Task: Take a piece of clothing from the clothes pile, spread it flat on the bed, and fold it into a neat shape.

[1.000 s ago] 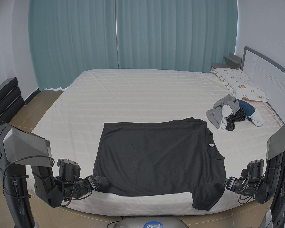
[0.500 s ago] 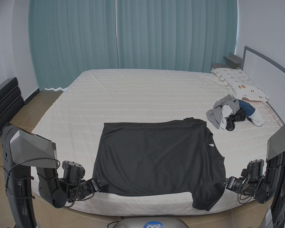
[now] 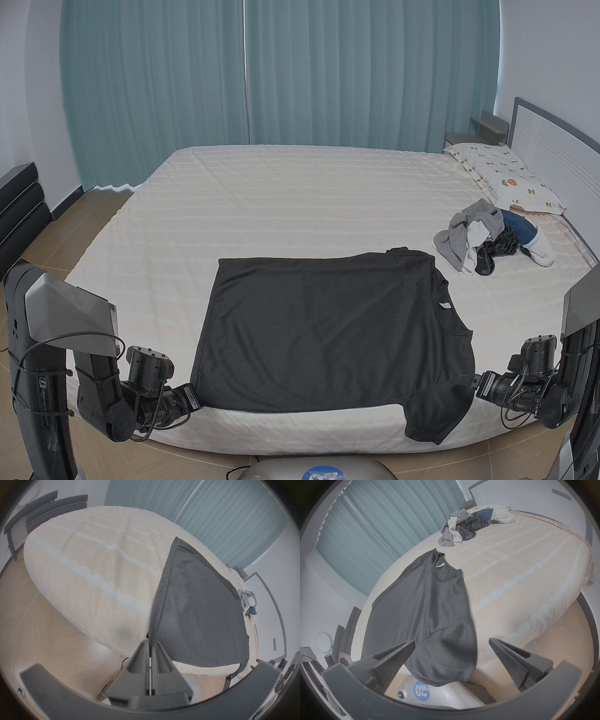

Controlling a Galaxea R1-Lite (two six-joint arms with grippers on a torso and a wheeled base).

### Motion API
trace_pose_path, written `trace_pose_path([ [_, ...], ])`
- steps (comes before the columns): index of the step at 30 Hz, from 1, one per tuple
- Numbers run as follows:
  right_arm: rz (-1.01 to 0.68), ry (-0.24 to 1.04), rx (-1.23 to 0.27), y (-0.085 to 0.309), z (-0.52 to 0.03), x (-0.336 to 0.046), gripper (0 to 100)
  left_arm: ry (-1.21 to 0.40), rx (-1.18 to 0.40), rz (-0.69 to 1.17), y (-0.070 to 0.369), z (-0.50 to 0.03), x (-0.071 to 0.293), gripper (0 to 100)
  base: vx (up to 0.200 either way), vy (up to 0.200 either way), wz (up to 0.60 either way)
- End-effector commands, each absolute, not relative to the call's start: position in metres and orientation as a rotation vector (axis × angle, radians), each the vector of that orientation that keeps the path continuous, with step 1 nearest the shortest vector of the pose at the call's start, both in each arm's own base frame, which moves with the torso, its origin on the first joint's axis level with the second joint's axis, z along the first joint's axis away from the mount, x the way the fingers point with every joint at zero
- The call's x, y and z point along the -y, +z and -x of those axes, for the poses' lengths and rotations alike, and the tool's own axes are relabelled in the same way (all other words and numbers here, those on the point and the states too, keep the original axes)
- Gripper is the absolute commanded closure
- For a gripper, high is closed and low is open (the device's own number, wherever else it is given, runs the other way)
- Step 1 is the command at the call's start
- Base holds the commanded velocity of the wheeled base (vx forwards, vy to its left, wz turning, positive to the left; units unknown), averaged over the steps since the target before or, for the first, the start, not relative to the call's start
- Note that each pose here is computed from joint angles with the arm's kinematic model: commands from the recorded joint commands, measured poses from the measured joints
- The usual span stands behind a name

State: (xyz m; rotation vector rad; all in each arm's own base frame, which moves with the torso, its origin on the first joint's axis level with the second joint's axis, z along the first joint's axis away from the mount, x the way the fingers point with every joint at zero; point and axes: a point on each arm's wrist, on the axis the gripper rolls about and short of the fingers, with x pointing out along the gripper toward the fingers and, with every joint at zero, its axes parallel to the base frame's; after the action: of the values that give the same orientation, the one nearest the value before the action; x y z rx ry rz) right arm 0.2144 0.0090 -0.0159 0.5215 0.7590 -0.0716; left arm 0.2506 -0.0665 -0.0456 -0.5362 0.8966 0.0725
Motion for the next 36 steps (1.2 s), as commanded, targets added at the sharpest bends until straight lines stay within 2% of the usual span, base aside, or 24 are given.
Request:
trace_pose_path([
  [1, -0.521, -0.076, -0.777, -0.016, -0.210, -0.009, 0, 0.084, -0.897, 0.522, -0.044, -0.249, 0.060, 100, 0.000, 0.000, 0.00],
  [14, -0.521, -0.076, -0.778, -0.017, -0.210, -0.009, 0, 0.078, -0.901, 0.505, -0.045, -0.247, 0.058, 100, 0.000, 0.000, 0.00],
  [15, -0.521, -0.076, -0.778, -0.017, -0.210, -0.009, 0, 0.078, -0.901, 0.505, -0.045, -0.247, 0.058, 0, 0.000, 0.000, 0.00],
  [22, -0.521, -0.075, -0.779, -0.017, -0.210, -0.009, 0, -0.022, -0.907, 0.558, -0.041, -0.250, 0.061, 0, 0.000, 0.000, 0.00],
  [36, -0.520, -0.073, -0.776, -0.017, -0.210, -0.009, 0, -0.077, -0.887, 0.558, -0.040, -0.260, 0.071, 0, 0.000, 0.000, 0.00],
])
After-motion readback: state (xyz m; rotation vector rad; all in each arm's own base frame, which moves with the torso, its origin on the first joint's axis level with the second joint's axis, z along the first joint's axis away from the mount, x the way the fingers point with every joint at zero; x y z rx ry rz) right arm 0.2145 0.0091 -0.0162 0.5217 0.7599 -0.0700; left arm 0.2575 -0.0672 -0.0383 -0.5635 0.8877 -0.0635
